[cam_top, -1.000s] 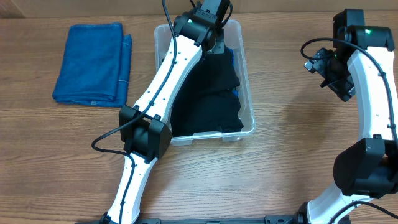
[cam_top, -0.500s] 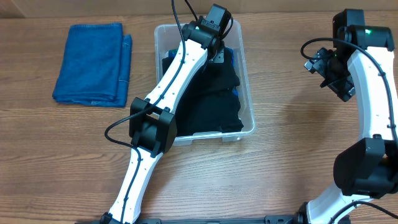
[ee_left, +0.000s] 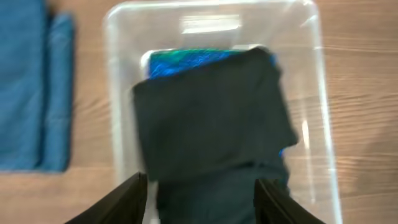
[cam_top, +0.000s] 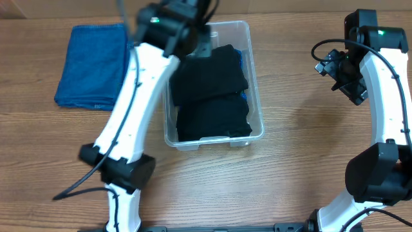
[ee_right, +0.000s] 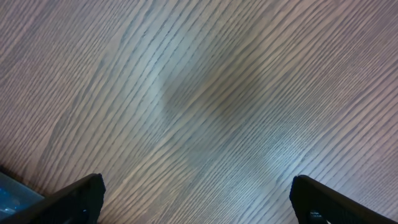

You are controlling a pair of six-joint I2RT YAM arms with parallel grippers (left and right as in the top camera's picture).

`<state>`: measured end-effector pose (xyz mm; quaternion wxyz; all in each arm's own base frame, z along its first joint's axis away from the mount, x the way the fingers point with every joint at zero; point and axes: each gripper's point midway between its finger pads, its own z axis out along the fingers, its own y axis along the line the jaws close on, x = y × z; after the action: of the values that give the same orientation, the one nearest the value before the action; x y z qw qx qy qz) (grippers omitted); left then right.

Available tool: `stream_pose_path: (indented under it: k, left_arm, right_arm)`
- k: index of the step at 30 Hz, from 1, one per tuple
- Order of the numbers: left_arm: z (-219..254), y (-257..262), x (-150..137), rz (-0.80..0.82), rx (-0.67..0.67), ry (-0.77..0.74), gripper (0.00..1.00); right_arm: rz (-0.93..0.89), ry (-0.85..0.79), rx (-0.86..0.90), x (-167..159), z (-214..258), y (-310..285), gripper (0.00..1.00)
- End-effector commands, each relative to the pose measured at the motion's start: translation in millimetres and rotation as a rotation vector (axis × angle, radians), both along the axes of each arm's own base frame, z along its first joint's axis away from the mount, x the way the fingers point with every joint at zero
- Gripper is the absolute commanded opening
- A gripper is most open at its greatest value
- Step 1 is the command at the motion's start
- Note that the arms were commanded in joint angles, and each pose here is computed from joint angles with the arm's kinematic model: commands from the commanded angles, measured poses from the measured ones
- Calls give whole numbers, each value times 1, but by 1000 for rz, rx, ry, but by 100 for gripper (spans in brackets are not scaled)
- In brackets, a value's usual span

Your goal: Pack container

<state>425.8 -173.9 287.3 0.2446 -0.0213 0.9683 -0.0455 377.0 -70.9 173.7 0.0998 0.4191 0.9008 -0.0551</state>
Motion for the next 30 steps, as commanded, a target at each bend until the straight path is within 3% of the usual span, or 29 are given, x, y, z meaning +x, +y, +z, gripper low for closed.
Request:
stream_pose_path:
  k: [1, 2, 3, 16, 23, 26, 30]
  left_arm:
    - [-21, 30, -19, 138, 15, 149, 76]
    - [-30, 31, -25, 145, 14, 196, 93]
    - [-37, 28, -28, 160, -1, 231, 100]
    - [-162, 34, -65, 176, 32, 589, 100]
    - [-189, 36, -68, 172, 32, 611, 99]
    - [-190, 43, -66, 181, 29, 612, 89]
    - [-190, 53, -62, 159, 43, 606, 87]
  right_arm:
    - [-9, -22, -15, -1, 7, -3, 100]
    - [-9, -22, -15, -1, 7, -3, 100]
    - [-9, -22, -15, -1, 7, -3, 100]
    - [-10, -22, -15, -1, 7, -3, 100]
    - [-10, -22, -15, -1, 7, -3, 100]
    - [-9, -22, -15, -1, 7, -3, 100]
    - [-10, -22, -15, -1, 7, -3, 100]
